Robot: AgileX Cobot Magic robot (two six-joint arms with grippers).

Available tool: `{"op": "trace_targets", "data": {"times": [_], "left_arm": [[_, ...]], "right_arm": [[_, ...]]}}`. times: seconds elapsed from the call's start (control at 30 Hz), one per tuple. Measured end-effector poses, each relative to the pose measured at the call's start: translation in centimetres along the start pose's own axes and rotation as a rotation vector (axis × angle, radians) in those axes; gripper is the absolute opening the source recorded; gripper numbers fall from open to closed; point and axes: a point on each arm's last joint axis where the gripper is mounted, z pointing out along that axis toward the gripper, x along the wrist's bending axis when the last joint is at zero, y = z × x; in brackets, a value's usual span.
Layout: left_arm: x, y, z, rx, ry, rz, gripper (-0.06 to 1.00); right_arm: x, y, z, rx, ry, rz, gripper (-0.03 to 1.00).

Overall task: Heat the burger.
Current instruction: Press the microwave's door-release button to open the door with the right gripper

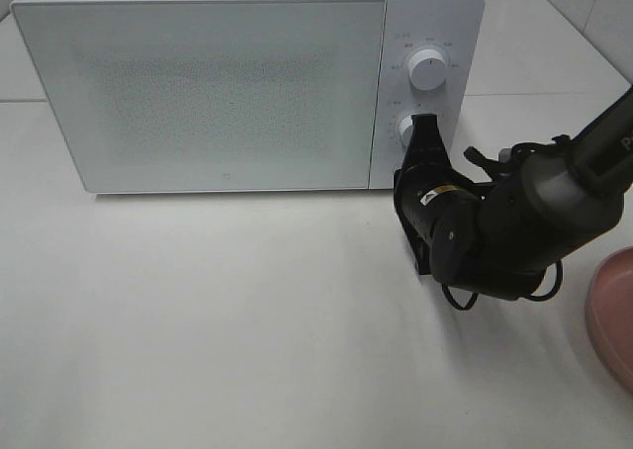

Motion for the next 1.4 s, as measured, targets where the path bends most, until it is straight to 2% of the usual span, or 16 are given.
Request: {"op": "trace_targets", "data": {"times": [0.4, 1.4], "left_arm": [[0.0, 0.0, 0.0, 0.000, 0.000, 0.000, 0.99], [0.0, 0.0, 0.0, 0.000, 0.000, 0.000, 0.99]], "right_arm": [[0.1, 0.8, 1.0, -0.029, -0.001, 0.020, 0.02], [0.6, 0.2, 2.7, -0.030, 0.003, 0.053, 0.02]]}}
